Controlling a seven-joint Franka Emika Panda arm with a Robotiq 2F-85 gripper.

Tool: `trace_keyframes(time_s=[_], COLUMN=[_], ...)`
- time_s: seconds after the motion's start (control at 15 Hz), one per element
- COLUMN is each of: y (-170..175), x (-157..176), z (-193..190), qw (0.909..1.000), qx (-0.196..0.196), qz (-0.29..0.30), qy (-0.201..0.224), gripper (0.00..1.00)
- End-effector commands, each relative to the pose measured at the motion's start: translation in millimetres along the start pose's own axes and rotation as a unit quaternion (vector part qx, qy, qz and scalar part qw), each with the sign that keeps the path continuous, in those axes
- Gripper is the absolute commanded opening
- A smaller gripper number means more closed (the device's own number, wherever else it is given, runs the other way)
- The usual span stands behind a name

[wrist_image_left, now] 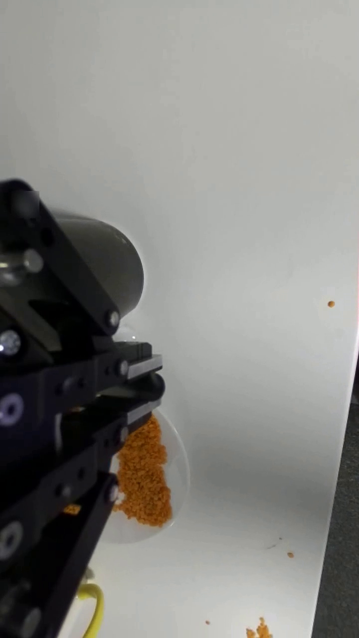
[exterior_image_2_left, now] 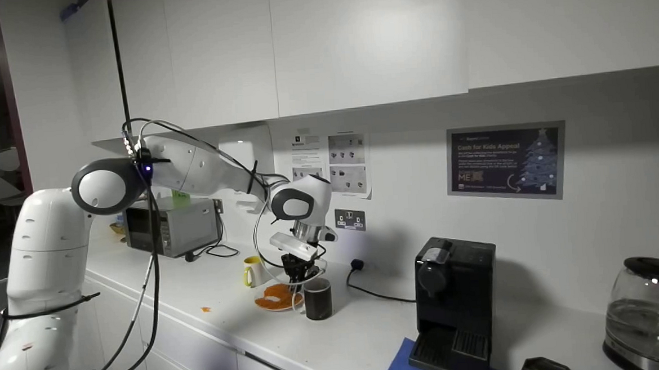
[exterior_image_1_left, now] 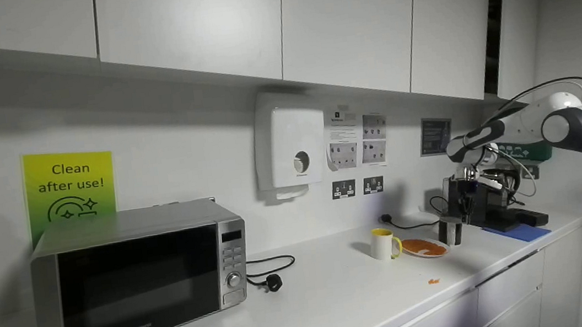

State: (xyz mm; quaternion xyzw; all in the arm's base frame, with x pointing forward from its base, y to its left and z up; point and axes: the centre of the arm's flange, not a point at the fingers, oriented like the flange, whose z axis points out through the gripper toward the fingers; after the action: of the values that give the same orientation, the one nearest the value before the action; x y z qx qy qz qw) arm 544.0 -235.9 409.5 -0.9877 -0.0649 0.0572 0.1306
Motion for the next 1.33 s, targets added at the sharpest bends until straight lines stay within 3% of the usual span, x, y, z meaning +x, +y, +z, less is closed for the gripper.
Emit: trace_keyframes(time_s=[0.0, 0.93, 1.07, 1.27], y=[10, 19, 13, -7], x=[-7, -26, -33, -41], z=[-12, -19, -25, -39], qw=[0.9994, 0.9945, 0.9952, 0.998], qx=[0.029, 0.09, 0.081, 0.032], qz=[-0.015, -0.041, -0.043, -0.045], qy=[0.014, 0.035, 0.033, 0.032], gripper=[0.03, 0.03, 0.03, 0.03])
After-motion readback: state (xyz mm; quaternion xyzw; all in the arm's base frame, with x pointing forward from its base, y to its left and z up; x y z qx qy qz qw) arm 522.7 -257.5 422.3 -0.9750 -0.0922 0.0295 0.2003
